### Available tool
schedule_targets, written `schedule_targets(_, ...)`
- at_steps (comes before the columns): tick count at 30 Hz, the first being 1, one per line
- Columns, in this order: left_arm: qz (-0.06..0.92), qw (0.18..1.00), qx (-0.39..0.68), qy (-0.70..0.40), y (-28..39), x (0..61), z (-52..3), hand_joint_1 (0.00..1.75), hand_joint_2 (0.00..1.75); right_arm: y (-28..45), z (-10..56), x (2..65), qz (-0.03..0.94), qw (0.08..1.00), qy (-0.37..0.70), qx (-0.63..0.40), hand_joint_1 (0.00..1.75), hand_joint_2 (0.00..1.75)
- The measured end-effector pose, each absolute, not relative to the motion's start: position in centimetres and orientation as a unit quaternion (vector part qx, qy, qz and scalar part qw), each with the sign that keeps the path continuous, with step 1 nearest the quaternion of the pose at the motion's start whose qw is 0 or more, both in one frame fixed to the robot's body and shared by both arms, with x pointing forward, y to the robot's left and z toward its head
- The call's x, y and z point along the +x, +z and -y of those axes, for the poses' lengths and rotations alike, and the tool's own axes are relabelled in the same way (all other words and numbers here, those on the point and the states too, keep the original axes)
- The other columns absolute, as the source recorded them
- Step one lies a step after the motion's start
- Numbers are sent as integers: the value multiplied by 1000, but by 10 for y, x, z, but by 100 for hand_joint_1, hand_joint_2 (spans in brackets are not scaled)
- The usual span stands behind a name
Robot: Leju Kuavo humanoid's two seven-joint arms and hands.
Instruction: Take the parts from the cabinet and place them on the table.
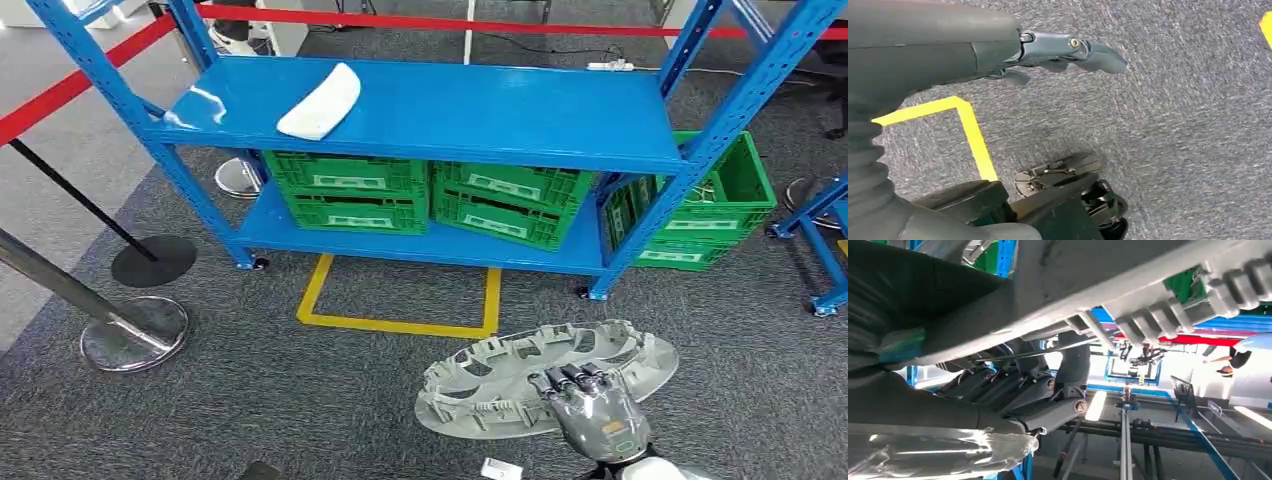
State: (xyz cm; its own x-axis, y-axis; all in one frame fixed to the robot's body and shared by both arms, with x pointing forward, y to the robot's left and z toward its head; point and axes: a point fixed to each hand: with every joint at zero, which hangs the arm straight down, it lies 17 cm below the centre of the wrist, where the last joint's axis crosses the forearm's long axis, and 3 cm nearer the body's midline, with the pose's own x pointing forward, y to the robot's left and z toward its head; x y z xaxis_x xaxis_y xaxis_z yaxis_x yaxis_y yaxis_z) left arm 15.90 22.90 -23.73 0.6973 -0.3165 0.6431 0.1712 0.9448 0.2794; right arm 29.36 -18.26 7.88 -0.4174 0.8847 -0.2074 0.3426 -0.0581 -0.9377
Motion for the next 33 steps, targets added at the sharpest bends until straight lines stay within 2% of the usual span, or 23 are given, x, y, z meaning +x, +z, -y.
schedule_targets(33, 366, 916, 99, -133, -237, 159, -229, 0, 175, 79, 183, 294, 640, 248, 547, -479, 175, 175)
